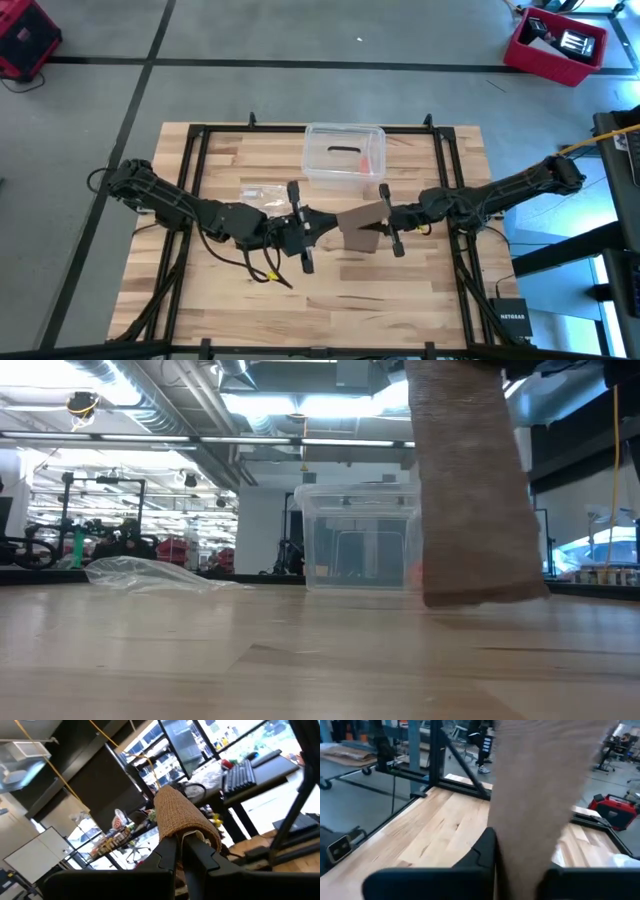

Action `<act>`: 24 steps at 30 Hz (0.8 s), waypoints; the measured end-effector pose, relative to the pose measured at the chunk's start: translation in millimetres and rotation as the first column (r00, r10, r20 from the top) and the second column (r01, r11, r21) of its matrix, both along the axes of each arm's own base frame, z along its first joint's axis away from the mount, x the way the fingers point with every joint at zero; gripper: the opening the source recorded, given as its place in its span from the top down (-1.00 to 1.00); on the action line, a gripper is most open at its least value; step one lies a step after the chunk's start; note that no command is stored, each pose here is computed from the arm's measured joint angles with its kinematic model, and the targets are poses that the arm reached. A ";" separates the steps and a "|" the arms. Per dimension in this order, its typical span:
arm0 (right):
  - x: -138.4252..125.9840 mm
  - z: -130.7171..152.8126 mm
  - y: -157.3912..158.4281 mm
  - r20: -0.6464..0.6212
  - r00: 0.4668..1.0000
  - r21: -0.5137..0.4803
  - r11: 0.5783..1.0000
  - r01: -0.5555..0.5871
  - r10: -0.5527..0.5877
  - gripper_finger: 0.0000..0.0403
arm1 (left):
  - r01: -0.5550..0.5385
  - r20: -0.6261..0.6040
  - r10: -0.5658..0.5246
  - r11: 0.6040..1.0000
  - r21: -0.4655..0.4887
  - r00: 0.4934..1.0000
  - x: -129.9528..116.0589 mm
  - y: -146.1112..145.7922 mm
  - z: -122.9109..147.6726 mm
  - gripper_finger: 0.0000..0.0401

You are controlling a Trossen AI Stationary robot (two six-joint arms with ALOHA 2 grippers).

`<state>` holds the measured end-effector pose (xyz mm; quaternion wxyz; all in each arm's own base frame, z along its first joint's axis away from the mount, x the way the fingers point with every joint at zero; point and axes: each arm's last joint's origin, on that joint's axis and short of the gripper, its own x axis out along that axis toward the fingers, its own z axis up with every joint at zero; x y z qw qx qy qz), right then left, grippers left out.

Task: Roll bandage
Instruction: Roll the brown bandage

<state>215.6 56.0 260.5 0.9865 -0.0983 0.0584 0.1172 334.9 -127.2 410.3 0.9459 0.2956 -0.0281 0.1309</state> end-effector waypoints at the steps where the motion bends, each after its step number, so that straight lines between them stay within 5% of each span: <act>1: -0.9 -0.3 3.3 -0.002 1.000 -0.006 1.000 -0.006 0.006 0.91 | -0.003 0.011 0.003 1.000 0.000 1.000 -1.9 0.8 2.7 0.96; 12: -20.1 6.0 51.0 0.071 0.996 -0.125 0.991 -0.048 0.058 0.98 | -0.162 -0.011 0.164 0.981 0.110 0.986 -5.5 20.0 10.5 0.96; 16: -26.4 25.4 66.4 0.117 0.989 -0.114 0.991 -0.073 0.086 0.98 | -0.191 -0.023 0.195 0.973 0.127 0.980 -2.3 29.6 9.3 0.96; 24: -35.0 70.5 87.6 0.139 0.986 -0.247 0.968 -0.051 0.088 0.99 | -0.219 -0.097 0.240 0.957 0.191 0.966 9.1 40.7 -3.7 0.96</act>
